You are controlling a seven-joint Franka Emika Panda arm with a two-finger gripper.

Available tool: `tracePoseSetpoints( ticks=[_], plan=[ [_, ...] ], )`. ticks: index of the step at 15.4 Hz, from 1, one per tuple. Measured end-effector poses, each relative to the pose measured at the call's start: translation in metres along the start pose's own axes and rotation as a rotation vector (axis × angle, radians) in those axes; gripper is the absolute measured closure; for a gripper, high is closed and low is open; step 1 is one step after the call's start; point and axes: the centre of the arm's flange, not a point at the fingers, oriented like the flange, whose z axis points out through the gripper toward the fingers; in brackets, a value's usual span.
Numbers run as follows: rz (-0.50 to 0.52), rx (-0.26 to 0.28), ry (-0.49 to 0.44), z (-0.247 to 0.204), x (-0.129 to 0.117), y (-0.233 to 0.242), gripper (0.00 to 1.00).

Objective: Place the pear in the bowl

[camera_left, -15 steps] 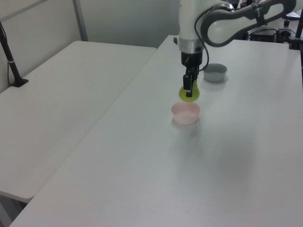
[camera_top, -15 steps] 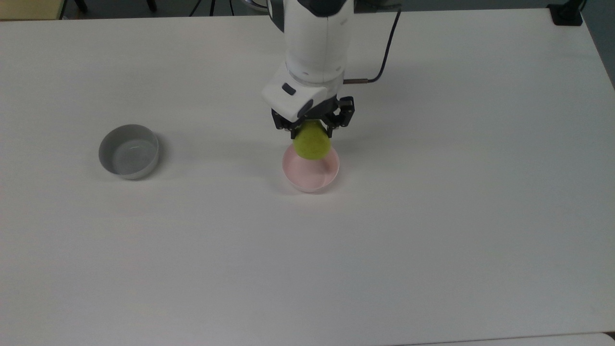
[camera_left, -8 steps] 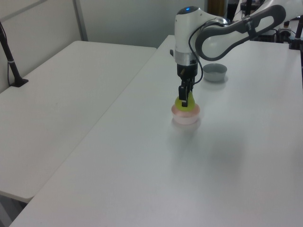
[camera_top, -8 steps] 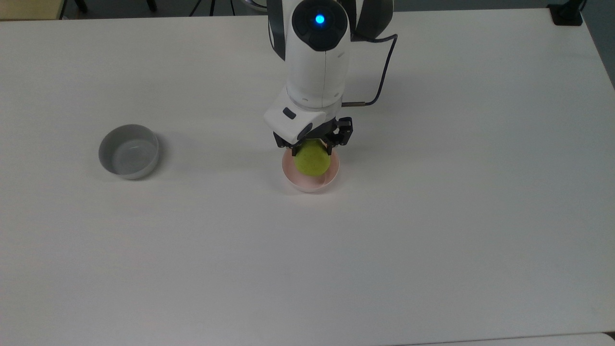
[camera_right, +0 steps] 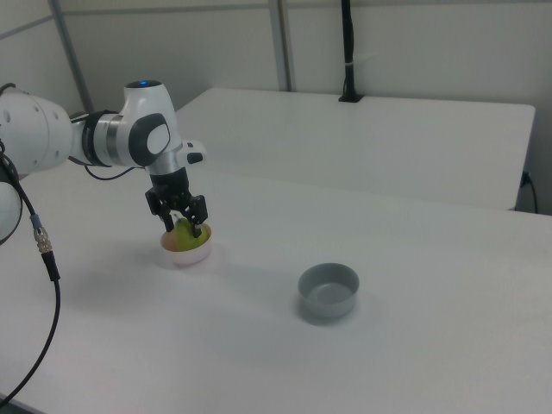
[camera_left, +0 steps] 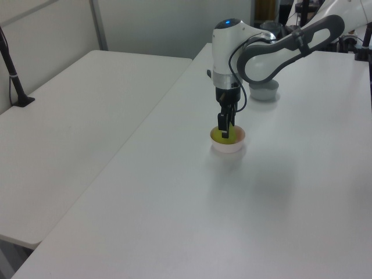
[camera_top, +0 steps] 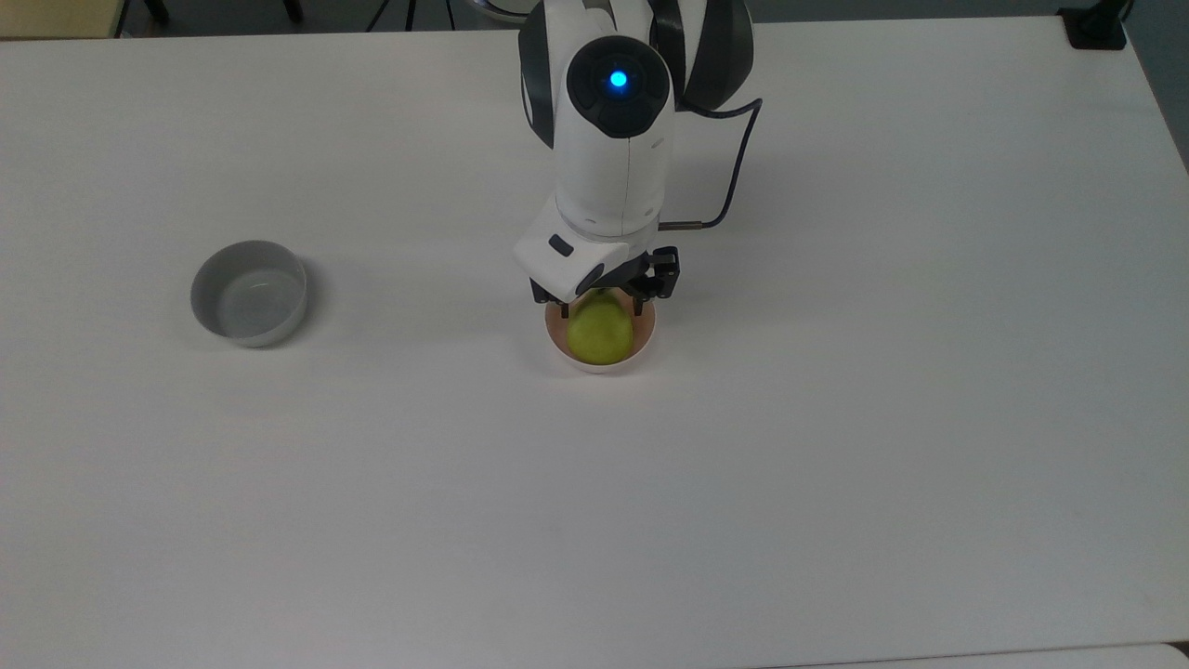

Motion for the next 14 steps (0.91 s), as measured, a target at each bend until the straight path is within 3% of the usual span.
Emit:
tracePoseSetpoints(
  ticks=[1, 4, 8, 14],
  plan=[
    [0.0, 0.0, 0.0, 0.001, 0.0, 0.0, 0.11],
    [0.001, 0.001, 0.005, -0.002, 0.001, 0.0, 0.0],
    [0.028, -0.003, 0.051, -0.045, 0.002, 0.019, 0.0],
    [0.089, -0.044, 0.044, -0.17, -0.048, 0.098, 0.0]
  ],
)
